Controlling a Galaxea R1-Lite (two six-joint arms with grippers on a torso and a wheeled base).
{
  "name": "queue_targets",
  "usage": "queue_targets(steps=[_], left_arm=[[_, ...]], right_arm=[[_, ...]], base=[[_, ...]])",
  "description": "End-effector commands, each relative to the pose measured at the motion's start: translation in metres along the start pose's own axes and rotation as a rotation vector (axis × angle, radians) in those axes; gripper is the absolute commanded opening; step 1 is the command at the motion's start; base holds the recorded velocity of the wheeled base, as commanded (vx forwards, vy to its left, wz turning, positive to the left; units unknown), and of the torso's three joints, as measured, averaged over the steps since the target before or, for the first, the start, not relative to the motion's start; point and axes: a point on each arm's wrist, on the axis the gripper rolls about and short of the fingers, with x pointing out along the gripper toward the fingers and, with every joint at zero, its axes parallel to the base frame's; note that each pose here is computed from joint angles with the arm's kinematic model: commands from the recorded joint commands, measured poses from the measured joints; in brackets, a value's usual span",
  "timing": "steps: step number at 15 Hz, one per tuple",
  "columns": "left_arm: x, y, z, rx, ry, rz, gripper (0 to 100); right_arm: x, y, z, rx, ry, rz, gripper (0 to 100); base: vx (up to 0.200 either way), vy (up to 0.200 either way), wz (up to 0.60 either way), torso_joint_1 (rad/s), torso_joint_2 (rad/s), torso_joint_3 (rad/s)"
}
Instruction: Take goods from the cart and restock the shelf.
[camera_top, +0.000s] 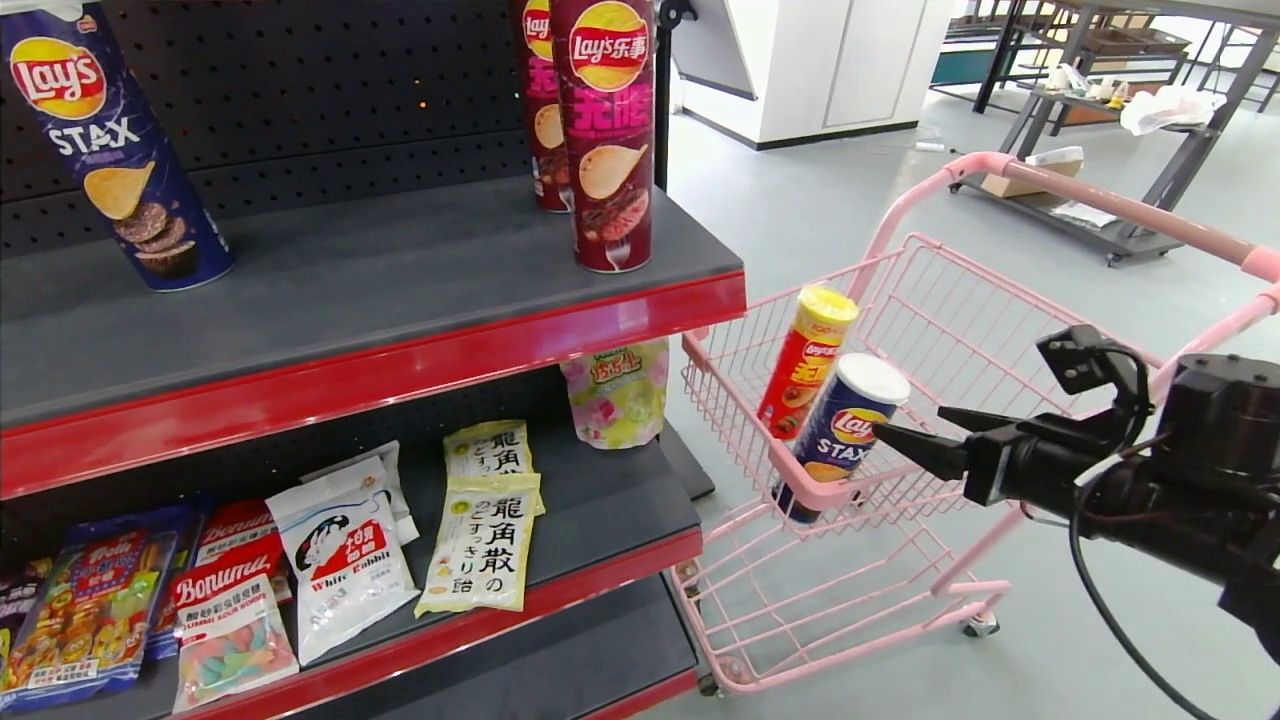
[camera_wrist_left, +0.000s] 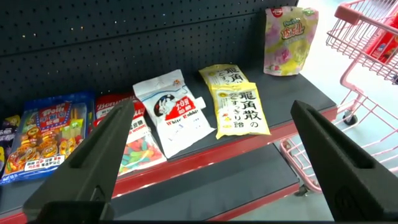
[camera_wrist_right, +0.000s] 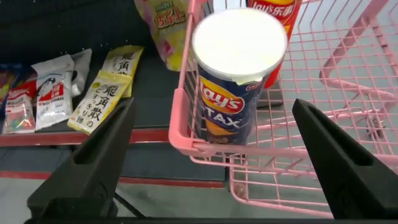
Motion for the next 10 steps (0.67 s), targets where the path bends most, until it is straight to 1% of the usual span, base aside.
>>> queue_targets(steps=[1, 10], left_arm=[[0.0, 0.0, 0.0, -0.001, 0.001, 0.0, 100], [0.0, 0.0, 0.0, -0.001, 0.001, 0.0, 100]], right_arm=[[0.029, -0.011, -0.022, 0.023, 0.068, 0.003, 100], [0.082, -0.032, -0.02, 0.019, 0.039, -0.006, 100]], base=[[0.0, 0.0, 0.0, 0.0, 0.0, 0.0], [0.0, 0.0, 0.0, 0.0, 0.0, 0.0]])
